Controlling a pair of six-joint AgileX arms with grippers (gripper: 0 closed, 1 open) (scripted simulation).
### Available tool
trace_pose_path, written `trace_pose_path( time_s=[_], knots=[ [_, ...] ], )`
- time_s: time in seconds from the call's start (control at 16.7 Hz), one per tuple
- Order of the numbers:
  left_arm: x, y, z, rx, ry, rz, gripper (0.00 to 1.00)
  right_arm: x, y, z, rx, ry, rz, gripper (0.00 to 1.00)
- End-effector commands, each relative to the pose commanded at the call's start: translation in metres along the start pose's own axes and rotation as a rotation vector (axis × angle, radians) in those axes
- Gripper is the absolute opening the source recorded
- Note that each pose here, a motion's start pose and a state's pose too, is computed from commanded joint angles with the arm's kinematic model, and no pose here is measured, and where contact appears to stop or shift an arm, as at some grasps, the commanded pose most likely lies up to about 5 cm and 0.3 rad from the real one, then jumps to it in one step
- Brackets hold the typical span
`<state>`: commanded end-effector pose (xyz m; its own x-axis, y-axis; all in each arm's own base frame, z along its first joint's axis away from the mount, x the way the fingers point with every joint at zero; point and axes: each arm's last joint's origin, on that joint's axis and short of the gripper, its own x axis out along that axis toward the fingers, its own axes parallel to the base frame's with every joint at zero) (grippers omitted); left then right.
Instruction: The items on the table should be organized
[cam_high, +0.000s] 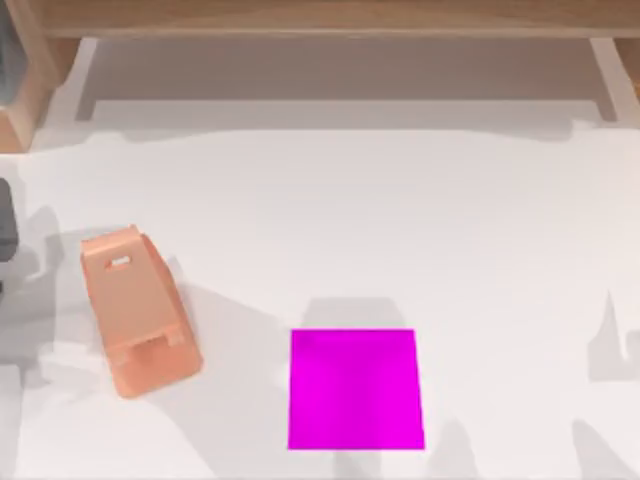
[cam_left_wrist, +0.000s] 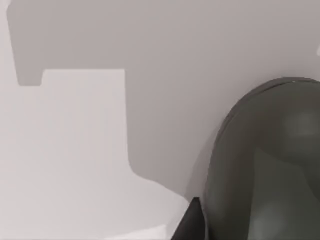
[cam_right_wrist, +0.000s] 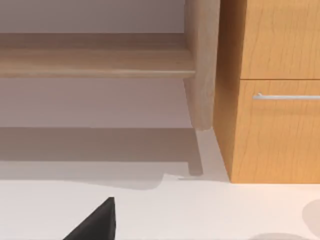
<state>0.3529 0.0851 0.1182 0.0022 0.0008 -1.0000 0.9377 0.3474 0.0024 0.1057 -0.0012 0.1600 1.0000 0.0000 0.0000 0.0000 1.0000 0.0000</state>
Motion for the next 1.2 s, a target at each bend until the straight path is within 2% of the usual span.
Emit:
trace_pose_path(
  time_s=[0.36,0.54,0.84,1.02,1.2],
  knots=[
    [-0.062,0.002,0.001,0.007,0.004,-0.026,0.00,0.000,0.000,0.000,0.000,0.000,0.000,1.00],
    [-0.092,-0.001,0.000,0.001,0.001,-0.007,0.00,0.000,0.000,0.000,0.000,0.000,0.000,1.00],
    [-0.094,-0.001,0.000,0.001,0.001,-0.005,0.00,0.000,0.000,0.000,0.000,0.000,0.000,1.00],
    [-0.112,-0.005,0.015,0.107,-0.015,0.056,0.00,0.000,0.000,0.000,0.000,0.000,0.000,1.00],
    [-0.143,-0.018,0.052,0.349,-0.040,0.169,0.00,0.000,0.000,0.000,0.000,0.000,0.000,1.00]
  ],
)
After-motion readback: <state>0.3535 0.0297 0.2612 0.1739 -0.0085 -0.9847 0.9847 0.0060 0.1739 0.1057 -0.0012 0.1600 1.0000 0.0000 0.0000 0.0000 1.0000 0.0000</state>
